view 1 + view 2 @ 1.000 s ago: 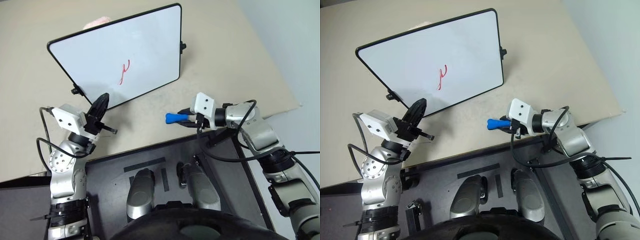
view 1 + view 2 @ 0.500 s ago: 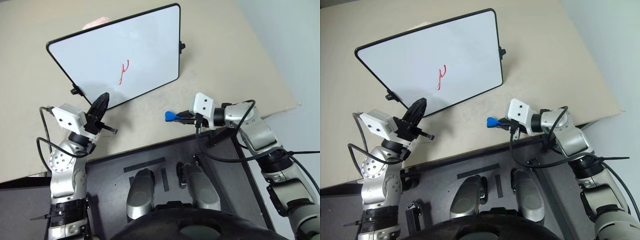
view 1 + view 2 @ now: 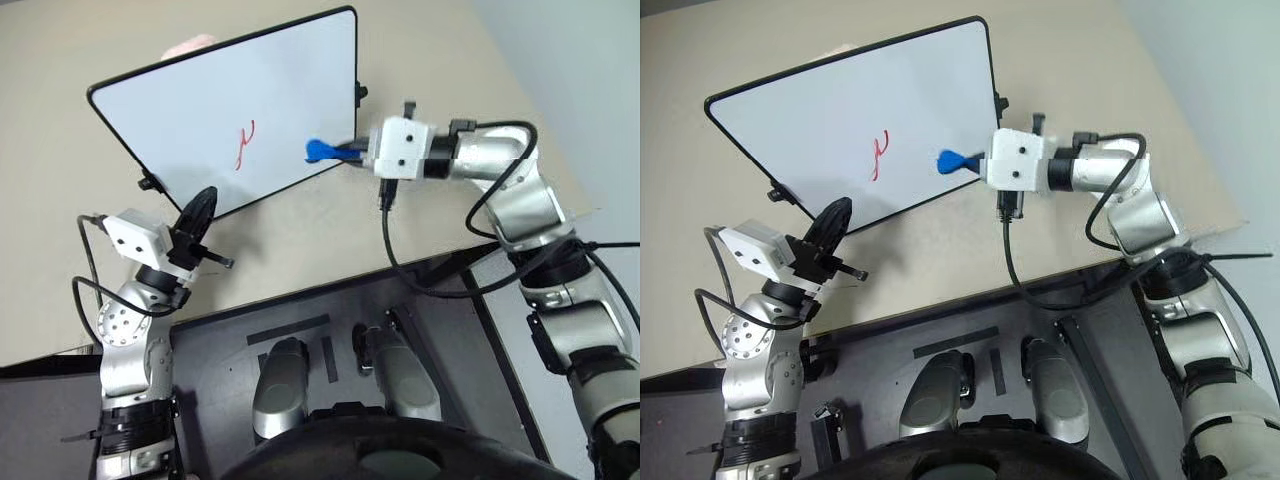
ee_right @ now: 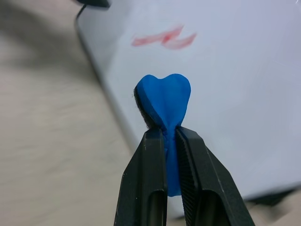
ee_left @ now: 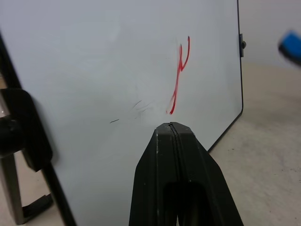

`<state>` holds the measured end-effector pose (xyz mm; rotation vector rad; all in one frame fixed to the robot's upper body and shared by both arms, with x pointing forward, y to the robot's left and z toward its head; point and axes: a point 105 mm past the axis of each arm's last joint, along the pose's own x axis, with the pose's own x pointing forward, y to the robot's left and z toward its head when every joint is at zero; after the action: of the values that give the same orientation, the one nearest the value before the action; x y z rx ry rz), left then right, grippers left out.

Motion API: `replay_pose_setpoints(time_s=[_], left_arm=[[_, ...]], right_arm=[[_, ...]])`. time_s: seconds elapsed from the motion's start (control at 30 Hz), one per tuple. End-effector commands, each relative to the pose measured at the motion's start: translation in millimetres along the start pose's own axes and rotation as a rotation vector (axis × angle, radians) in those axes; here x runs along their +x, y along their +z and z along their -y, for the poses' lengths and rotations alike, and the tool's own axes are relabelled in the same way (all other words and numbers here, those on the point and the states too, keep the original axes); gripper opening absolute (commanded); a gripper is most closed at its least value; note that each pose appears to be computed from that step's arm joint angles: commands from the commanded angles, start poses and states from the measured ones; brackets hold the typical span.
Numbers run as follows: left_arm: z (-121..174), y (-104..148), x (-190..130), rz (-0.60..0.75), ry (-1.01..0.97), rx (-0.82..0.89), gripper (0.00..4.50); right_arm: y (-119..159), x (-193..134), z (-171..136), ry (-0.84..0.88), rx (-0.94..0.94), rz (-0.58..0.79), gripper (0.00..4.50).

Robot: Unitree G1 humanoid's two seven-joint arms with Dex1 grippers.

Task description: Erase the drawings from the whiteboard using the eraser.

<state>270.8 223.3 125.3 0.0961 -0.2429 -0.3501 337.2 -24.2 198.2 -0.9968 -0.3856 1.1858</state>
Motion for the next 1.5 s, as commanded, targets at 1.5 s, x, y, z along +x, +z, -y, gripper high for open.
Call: replay_pose_setpoints(time_s=[1.5], left_arm=[[3,6,-9,0.011,0.002,0.016,0.0]], right_arm=[[44,102,14,-0.233,-0.514,0.226,0.36]])
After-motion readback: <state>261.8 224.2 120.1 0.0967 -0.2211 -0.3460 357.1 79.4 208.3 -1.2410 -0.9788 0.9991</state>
